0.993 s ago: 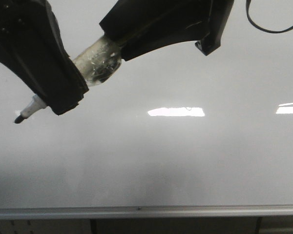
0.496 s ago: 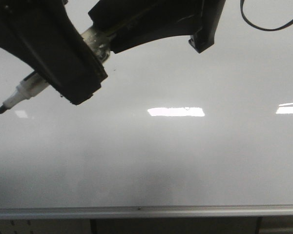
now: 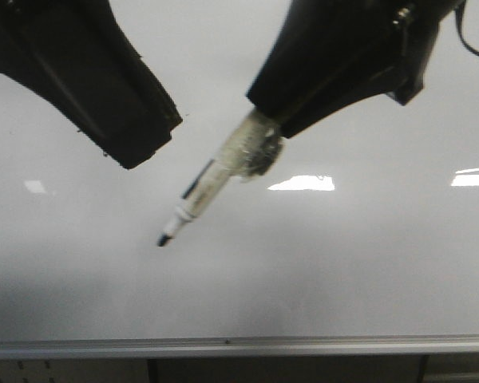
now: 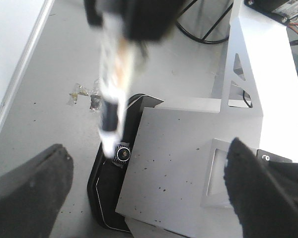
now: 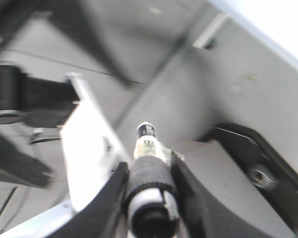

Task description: Write number 2 on whiteboard

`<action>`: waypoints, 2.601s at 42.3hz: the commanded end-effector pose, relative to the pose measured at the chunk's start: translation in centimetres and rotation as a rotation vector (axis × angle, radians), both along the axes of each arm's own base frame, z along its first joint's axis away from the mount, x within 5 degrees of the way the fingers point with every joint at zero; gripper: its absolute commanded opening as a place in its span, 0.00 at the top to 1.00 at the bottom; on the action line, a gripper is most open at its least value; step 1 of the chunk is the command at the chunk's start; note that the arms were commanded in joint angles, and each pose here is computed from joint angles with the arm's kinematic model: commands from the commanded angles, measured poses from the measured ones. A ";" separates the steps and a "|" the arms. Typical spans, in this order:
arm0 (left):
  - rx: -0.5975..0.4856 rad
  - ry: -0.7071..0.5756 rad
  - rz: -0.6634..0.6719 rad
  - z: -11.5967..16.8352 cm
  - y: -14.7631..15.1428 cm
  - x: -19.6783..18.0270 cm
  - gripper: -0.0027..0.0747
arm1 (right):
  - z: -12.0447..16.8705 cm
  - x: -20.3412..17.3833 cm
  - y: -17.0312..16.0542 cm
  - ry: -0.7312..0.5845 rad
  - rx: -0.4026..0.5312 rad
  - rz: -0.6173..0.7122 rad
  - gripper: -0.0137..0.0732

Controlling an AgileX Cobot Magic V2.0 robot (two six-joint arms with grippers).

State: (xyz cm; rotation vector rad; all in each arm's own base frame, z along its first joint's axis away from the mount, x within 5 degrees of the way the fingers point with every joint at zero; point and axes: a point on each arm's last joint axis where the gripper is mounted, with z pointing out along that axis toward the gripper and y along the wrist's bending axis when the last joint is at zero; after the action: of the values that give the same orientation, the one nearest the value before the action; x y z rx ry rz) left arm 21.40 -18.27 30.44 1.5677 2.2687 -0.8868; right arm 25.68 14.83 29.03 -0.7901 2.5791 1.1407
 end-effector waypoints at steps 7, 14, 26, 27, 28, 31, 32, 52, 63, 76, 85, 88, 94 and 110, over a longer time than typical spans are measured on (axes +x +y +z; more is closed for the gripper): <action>-0.069 0.001 -0.014 2.0 -0.2 -0.9 0.36 | 3.3 0.2 -5.6 -0.149 -0.144 -0.195 0.98; -0.066 0.006 -0.019 2.0 -0.2 -0.9 0.61 | 5.2 -0.6 -8.0 -0.258 -0.180 -0.298 0.98; -0.068 0.003 -0.016 2.0 -0.2 -0.9 0.99 | 6.2 -1.5 -8.3 -0.290 -0.173 -0.308 0.98; -0.068 0.002 -0.014 2.0 -0.2 -0.9 0.99 | 6.2 -1.5 -8.3 -0.290 -0.173 -0.308 0.98; -0.069 0.000 -0.013 2.0 -0.2 -0.8 0.99 | 6.2 -1.5 -8.3 -0.287 -0.174 -0.306 0.98; -0.069 0.000 -0.013 2.0 -0.2 -0.8 0.99 | 6.2 -1.5 -8.3 -0.287 -0.174 -0.306 0.98; -0.069 0.000 -0.013 2.0 -0.2 -0.8 0.99 | 6.2 -1.5 -8.3 -0.289 -0.173 -0.307 0.98; -0.069 0.000 -0.013 2.0 -0.2 -0.8 0.99 | 12.3 -1.1 -9.9 -0.745 -0.226 -0.482 0.97; -0.069 0.000 -0.013 2.0 -0.2 -0.8 0.99 | 18.5 -1.4 -10.7 -0.899 -0.281 -0.528 0.97; -0.069 -0.001 -0.012 2.0 -0.2 -0.8 0.99 | 19.8 1.5 -10.8 -0.985 -0.280 -0.566 0.97; -0.069 -0.001 -0.012 2.0 -0.2 -0.8 0.99 | 18.5 3.9 -10.7 -0.988 -0.303 -0.559 0.97; -0.069 -0.001 -0.012 2.0 -0.2 -0.8 0.99 | 18.3 4.4 -10.7 -1.005 -0.307 -0.563 0.97; -0.069 -0.001 -0.012 2.0 -0.2 -0.8 0.99 | 18.0 5.3 -10.9 -1.035 -0.320 -0.581 0.97; -0.069 -0.001 -0.012 2.0 -0.2 -0.8 0.99 | 16.8 6.9 -10.9 -1.024 -0.351 -0.578 0.97</action>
State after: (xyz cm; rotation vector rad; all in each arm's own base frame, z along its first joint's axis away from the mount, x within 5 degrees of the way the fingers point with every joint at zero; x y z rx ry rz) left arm 21.42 -18.28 30.44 1.5657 2.2679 -0.8854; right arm 33.29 4.18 43.19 -0.4639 2.0158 0.0708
